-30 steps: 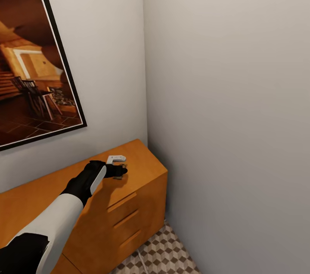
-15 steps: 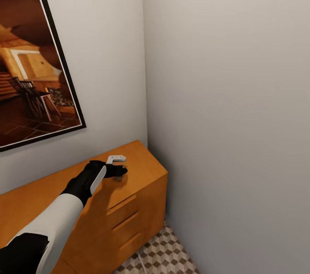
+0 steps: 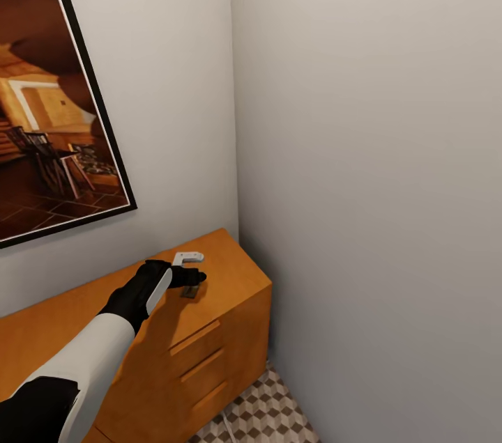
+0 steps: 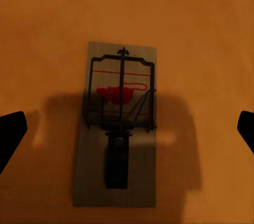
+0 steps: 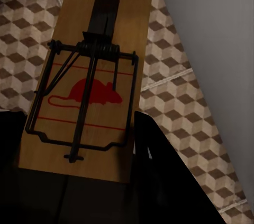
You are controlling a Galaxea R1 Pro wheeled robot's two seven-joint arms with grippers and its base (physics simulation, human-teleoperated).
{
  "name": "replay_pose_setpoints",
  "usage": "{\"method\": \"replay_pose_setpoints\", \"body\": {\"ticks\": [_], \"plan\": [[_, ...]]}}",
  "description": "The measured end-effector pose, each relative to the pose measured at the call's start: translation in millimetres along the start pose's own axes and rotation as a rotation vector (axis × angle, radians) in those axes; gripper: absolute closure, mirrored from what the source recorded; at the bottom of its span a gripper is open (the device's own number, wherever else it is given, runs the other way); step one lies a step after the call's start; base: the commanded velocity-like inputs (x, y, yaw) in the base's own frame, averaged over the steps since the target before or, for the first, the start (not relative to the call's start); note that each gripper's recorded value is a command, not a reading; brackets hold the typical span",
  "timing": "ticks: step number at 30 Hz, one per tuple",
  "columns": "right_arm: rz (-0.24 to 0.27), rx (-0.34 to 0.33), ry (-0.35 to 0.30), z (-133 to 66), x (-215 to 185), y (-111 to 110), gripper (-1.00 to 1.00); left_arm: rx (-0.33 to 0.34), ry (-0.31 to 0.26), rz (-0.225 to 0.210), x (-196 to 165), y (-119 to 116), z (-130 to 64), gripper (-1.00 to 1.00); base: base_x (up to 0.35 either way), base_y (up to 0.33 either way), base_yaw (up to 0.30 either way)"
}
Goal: Take the four mousetraps from the cabinet in the bathroom and place them on the bathroom floor. Make sure all four end up on the same floor surface, and ensure that at least two of them are either under or directly next to the same bathroom sink.
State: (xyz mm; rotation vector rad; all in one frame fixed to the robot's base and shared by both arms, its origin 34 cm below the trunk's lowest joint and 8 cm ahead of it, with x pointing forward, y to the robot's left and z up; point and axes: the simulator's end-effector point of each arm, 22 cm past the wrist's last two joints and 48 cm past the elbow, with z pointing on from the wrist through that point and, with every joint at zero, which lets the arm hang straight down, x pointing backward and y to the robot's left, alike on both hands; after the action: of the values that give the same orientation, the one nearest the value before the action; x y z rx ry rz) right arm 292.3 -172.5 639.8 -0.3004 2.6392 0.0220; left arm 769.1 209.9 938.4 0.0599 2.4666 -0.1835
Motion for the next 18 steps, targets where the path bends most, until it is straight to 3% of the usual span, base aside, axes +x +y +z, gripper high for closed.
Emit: {"method": "replay_pose_setpoints", "body": {"ticks": [18], "plan": [[0.000, 0.000, 0.000, 0.0, 0.0, 0.0, 1.00, -0.001, 0.010, -0.002, 4.4, 0.3, 1.7, -1.00, 0.000, 0.000, 0.000]]}}
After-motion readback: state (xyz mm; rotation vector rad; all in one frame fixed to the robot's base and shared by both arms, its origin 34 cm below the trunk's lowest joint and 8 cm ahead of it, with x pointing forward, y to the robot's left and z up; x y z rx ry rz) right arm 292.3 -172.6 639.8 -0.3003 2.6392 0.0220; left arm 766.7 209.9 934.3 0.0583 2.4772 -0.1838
